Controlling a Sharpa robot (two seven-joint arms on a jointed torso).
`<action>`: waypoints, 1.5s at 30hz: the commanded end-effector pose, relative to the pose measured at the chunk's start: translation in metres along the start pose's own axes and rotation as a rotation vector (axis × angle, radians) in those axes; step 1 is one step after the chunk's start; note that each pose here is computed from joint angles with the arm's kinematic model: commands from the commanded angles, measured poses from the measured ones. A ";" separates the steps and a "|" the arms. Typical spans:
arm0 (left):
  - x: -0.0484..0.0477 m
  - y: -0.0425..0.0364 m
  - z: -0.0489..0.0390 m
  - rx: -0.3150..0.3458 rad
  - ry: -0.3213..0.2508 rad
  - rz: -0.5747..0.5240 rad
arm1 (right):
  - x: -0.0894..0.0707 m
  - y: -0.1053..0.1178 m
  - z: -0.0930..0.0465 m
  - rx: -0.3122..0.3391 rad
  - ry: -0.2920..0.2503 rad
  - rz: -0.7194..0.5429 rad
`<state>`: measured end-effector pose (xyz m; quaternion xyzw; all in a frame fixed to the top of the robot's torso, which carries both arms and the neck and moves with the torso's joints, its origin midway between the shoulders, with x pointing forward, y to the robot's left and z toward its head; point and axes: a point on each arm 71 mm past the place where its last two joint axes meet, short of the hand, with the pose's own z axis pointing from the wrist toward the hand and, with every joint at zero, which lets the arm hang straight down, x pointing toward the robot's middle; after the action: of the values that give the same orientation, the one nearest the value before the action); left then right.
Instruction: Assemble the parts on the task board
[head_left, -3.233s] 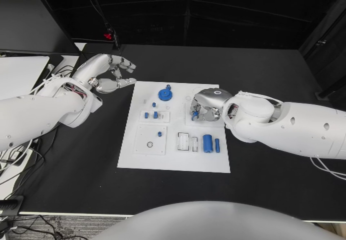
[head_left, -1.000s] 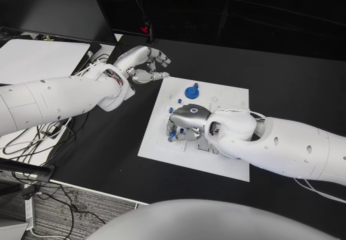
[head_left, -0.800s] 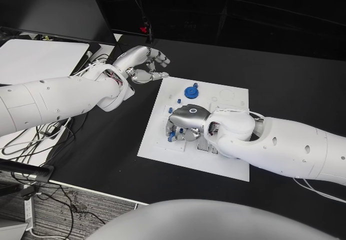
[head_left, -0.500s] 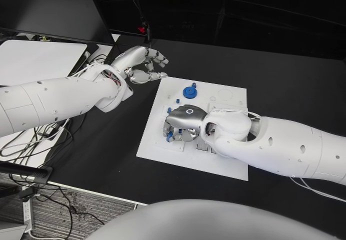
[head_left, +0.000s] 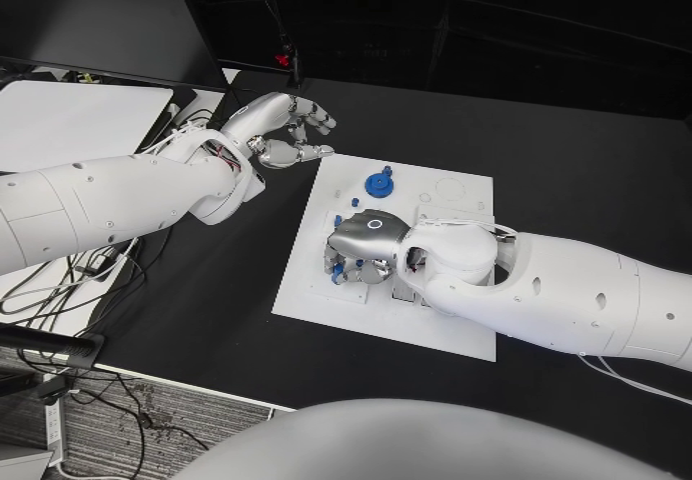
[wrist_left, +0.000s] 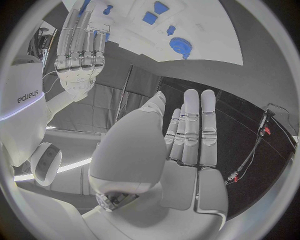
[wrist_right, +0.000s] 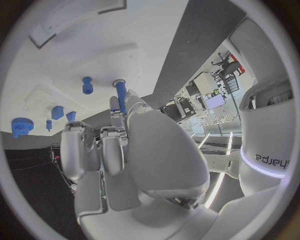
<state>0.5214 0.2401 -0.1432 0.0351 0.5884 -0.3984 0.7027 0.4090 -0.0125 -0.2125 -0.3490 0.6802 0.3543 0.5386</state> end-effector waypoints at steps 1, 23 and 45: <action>-0.0006 -0.0011 0.0009 0.006 -0.001 -0.005 | 0.004 -0.002 0.000 0.027 0.047 -0.031; 0.0000 -0.0003 0.0019 0.004 0.003 -0.004 | 0.006 -0.004 -0.004 0.044 0.059 -0.038; 0.0003 -0.0008 0.0018 0.008 0.005 -0.005 | -0.017 -0.011 -0.023 0.007 -0.287 0.219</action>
<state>0.5226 0.2397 -0.1438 0.0356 0.5902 -0.3980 0.7014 0.4089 -0.0315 -0.2064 -0.2976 0.6629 0.3850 0.5689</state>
